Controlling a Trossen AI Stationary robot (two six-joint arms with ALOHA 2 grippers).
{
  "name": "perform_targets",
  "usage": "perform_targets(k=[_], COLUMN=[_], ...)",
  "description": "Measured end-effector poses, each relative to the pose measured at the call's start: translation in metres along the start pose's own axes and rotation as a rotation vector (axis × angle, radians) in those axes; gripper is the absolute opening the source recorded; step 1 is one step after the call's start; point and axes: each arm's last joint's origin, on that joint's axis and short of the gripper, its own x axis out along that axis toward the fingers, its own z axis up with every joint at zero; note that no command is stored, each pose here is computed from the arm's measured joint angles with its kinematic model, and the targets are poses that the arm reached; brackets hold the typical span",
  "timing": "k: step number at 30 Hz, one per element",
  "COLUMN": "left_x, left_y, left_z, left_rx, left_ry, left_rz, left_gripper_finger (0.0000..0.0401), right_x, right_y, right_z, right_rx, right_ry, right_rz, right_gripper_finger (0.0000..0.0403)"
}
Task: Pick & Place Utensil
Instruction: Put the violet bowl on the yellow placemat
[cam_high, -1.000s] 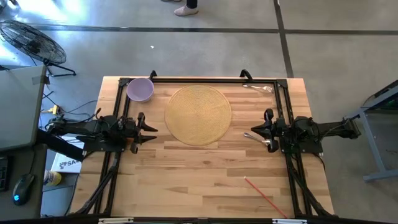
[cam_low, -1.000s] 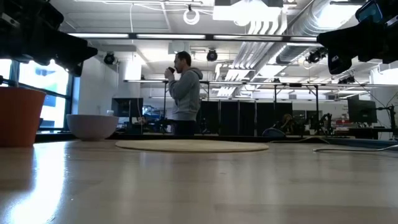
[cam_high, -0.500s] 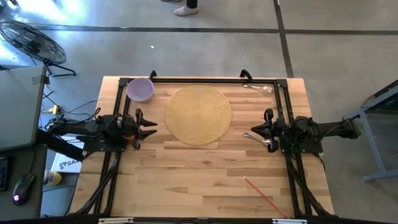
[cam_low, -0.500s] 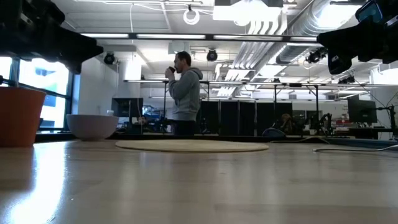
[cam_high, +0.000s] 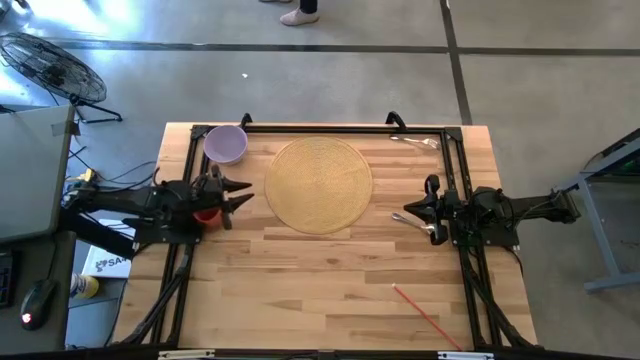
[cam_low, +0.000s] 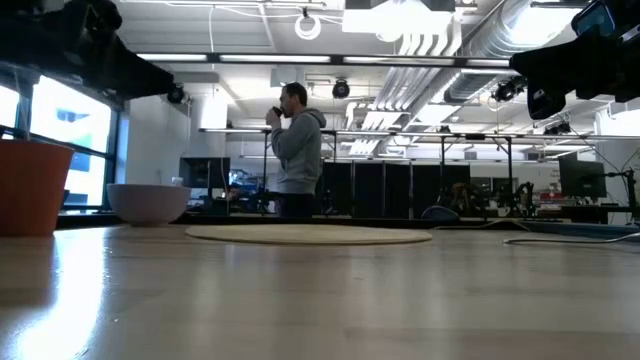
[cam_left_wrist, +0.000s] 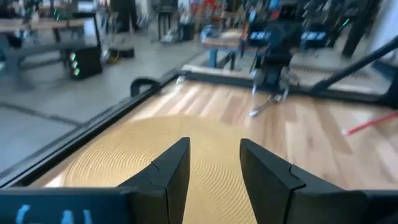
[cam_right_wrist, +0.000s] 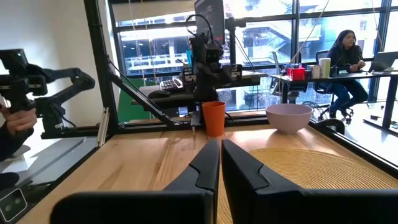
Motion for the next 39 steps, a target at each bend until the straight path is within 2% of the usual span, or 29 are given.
perform_targets(k=[6, 10, 12, 17, 19, 23, 31, 34, 39], left_x=[0.007, 0.017, 0.025, 0.049, 0.060, 0.076, 0.087, 0.090, 0.094], left_y=[0.001, -0.003, -0.002, 0.017, 0.028, 0.051, 0.096, 0.109, 0.120], left_z=[0.015, 0.027, 0.033, 0.038, 0.040, 0.040, 0.029, 0.021, 0.016], left_rx=[-0.015, -0.037, -0.053, -0.098, -0.136, -0.199, -0.277, -0.308, -0.314], left_ry=[0.147, 0.220, 0.274, 0.460, 0.515, 0.624, 0.719, 0.767, 0.771], left_rz=[0.236, 0.290, 0.332, 0.532, 0.560, 0.545, 0.734, 0.777, 0.810], left_gripper_finger=[0.0138, 0.0141, 0.0151, 0.0189, 0.0205, 0.0223, 0.0225, 0.0225, 0.0225], right_x=[0.000, 0.000, 0.000, 0.000, 0.000, 0.000, 0.000, 0.000, 0.000], right_y=[0.000, 0.000, 0.000, 0.000, 0.000, 0.000, 0.000, 0.000, 0.000], right_z=[0.000, 0.000, 0.000, 0.000, 0.000, 0.000, 0.000, 0.000, 0.000], right_rx=[0.000, 0.000, 0.000, 0.000, 0.000, 0.000, 0.000, 0.000, 0.000], right_ry=[0.000, 0.000, 0.000, 0.000, 0.000, 0.000, 0.000, 0.000, 0.000], right_rz=[0.000, 0.000, 0.000, 0.000, 0.000, 0.000, 0.000, 0.000, 0.000], right_gripper_finger=[0.0012, 0.0012, 0.0012, 0.0012, 0.0012, 0.0012, 0.0012, 0.0012, 0.0012])
